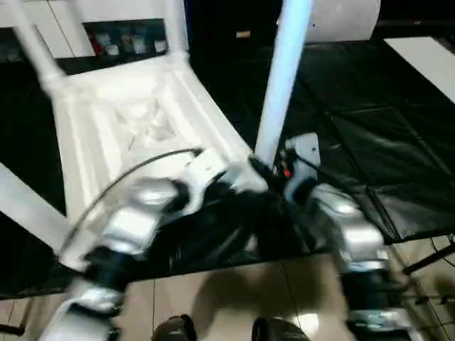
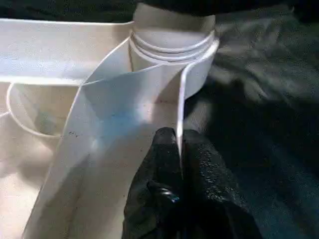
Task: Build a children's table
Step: Rotate leg to tighten
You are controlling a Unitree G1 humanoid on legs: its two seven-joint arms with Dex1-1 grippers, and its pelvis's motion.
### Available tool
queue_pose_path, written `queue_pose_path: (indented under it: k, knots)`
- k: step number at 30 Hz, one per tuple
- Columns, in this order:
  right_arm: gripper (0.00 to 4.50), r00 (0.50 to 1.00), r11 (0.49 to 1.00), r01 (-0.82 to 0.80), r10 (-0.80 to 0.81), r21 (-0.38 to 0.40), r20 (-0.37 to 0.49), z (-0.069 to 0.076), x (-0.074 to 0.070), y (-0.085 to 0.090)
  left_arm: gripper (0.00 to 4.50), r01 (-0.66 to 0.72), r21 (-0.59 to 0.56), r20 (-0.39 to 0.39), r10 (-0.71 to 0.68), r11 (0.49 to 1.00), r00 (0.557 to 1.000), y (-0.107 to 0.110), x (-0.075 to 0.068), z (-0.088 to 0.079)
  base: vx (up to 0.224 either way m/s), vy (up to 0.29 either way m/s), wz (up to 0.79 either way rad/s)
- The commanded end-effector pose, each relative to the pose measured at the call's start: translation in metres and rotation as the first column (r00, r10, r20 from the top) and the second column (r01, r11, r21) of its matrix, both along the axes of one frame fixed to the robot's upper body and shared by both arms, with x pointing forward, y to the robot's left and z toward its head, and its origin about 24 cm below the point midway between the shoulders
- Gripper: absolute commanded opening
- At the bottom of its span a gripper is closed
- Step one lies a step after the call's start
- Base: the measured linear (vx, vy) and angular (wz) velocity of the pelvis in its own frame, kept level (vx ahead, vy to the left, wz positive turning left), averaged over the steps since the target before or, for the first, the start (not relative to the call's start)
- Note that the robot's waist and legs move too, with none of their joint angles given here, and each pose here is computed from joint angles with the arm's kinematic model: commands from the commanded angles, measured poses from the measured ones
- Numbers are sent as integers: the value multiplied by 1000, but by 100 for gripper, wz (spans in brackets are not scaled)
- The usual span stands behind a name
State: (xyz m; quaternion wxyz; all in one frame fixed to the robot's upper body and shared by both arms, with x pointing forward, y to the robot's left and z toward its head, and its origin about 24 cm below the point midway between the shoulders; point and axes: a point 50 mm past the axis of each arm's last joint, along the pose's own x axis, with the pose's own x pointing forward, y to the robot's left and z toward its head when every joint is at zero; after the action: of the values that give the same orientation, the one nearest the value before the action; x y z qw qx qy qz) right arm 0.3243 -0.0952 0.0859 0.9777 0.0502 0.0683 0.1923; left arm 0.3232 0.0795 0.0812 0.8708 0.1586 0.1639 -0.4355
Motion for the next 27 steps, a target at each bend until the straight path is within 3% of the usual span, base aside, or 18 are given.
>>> queue_pose_path:
  k: [1,8,11,16,19,22,25,27]
  knots:
    - [262,991,996,-84,88,36,-98,-20,-12,37,0,-13,-48,98,17,999,995,-24,6,17,0,0,0]
    - [316,998,995,-36,40,97,-41,-15,-9,28,0,7,-21,85,-6,1000,996,-17,4,16,0,0,0]
    - [332,985,984,-167,164,63,49,-7,-10,10,0,54,10,77,-54,999,996,0,0,11,0,0,0]
    - [374,952,957,-291,290,-4,96,-2,-14,-10,0,142,40,73,-145,989,987,13,-6,8,0,0,0]
    - [399,872,877,-469,479,-110,102,5,-21,-36,0,300,78,46,-304,951,952,31,-18,4,0,0,0]
    - [399,807,807,-569,585,-157,80,7,-26,-45,0,392,113,23,-397,913,918,38,-24,1,0,0,0]
    - [399,662,655,-731,749,-191,30,10,-35,-53,0,509,111,-20,-511,853,860,47,-31,-1,0,0,0]
    - [399,631,619,-755,776,-217,20,10,-36,-55,0,543,115,-35,-543,832,839,49,-33,-1,0,0,0]
